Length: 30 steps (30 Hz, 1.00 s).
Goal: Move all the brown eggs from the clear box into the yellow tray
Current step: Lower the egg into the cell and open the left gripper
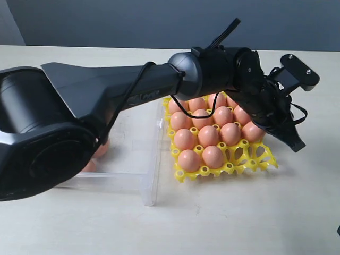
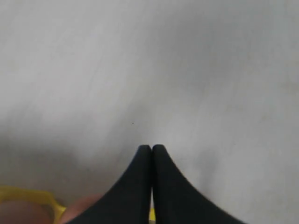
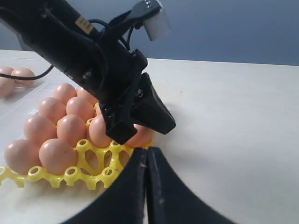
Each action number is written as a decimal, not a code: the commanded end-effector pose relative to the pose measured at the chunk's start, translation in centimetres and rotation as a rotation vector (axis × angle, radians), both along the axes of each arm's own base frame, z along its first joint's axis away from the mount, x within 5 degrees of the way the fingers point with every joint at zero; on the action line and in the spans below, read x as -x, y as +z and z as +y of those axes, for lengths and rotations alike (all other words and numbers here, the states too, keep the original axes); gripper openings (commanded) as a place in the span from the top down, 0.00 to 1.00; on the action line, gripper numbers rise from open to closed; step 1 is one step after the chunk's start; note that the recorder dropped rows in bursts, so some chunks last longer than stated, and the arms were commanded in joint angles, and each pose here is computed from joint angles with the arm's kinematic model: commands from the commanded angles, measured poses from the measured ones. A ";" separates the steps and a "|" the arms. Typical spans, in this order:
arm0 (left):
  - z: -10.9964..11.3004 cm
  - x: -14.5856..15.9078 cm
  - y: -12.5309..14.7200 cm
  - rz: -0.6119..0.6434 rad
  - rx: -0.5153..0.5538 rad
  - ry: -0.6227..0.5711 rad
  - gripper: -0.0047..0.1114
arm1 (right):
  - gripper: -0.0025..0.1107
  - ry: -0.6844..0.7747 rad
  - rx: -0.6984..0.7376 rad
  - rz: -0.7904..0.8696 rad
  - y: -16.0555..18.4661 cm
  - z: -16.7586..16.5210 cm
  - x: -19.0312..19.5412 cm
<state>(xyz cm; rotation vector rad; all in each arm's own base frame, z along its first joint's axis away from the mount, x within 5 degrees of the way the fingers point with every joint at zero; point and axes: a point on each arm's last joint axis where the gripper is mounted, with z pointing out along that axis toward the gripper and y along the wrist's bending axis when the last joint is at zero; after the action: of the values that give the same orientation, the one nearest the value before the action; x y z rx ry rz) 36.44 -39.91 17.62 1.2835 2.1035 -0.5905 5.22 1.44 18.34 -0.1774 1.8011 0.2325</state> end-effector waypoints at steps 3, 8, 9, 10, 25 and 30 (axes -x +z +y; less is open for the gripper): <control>0.6 0.0 -1.3 0.040 -0.085 -0.032 0.96 | 0.97 0.001 -0.001 -0.016 0.2 0.0 0.0; 1.0 0.1 0.3 0.006 -0.107 -0.051 0.96 | 0.97 0.001 -0.001 -0.016 0.2 0.0 0.0; 1.0 0.2 0.7 0.000 -0.101 -0.050 0.96 | 0.97 0.001 -0.001 -0.016 0.2 0.0 0.0; 1.1 0.1 1.1 -0.011 -0.094 -0.048 0.96 | 0.97 0.001 -0.001 -0.016 0.2 0.0 0.0; 0.4 -1.5 -0.4 -0.136 -0.031 0.020 0.96 | 0.97 0.001 -0.001 -0.016 0.2 0.0 0.0; 0.4 -1.4 -1.2 -0.118 -0.058 0.008 0.96 | 0.97 0.001 -0.001 -0.016 0.2 0.0 0.0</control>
<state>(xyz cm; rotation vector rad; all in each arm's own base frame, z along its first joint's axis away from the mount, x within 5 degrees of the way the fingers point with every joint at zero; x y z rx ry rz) 37.73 -39.61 16.33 1.3129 2.0379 -0.4450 5.22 1.44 18.34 -0.1774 1.8011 0.2325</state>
